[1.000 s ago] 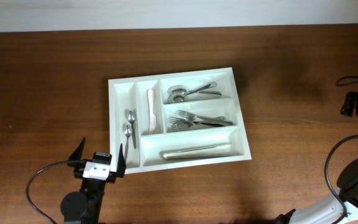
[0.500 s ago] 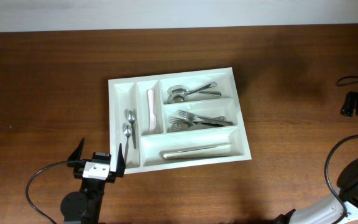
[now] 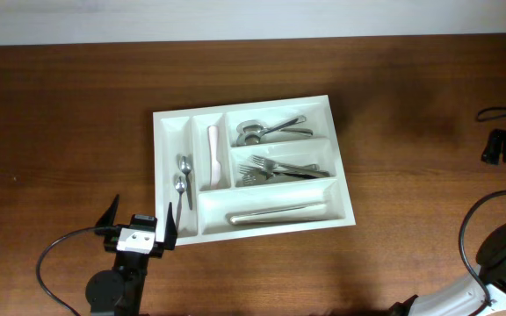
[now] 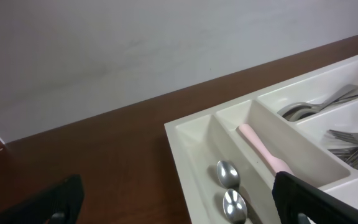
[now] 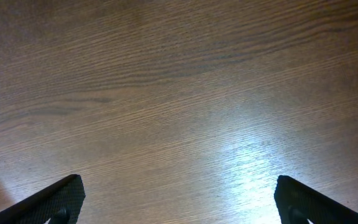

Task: Pack container

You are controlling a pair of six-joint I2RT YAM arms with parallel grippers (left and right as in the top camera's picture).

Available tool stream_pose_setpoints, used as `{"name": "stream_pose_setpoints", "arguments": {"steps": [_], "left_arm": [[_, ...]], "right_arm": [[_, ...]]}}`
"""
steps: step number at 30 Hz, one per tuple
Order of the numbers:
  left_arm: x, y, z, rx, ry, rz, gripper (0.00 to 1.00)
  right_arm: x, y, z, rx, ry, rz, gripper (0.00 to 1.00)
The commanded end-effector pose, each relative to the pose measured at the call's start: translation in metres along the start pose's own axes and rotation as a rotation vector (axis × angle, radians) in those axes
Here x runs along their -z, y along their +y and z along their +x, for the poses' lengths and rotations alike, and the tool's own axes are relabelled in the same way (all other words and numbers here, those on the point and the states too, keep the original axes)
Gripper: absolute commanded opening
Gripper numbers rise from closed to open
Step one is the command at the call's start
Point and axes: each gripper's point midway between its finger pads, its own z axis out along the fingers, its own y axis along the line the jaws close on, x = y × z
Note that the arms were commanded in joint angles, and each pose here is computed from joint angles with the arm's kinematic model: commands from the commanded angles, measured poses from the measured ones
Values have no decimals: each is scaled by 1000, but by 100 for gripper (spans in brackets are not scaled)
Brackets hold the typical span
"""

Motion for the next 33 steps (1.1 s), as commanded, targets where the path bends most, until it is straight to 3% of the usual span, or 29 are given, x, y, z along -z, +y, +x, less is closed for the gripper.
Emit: {"name": "stream_pose_setpoints", "arguments": {"steps": [1,25,28,33], "left_arm": [[0,3,3,-7,8,-19,99],[0,3,3,-8,8,-19,99],[0,3,3,-7,7,-19,99],[0,3,3,-7,8,-19,99]], "right_arm": [[0,0,0,-1,-4,-4,99],[3,-3,0,7,-6,21,99],[20,-7,-17,13,-105,52,99],[97,10,-64,66,-465,29,99]]}}
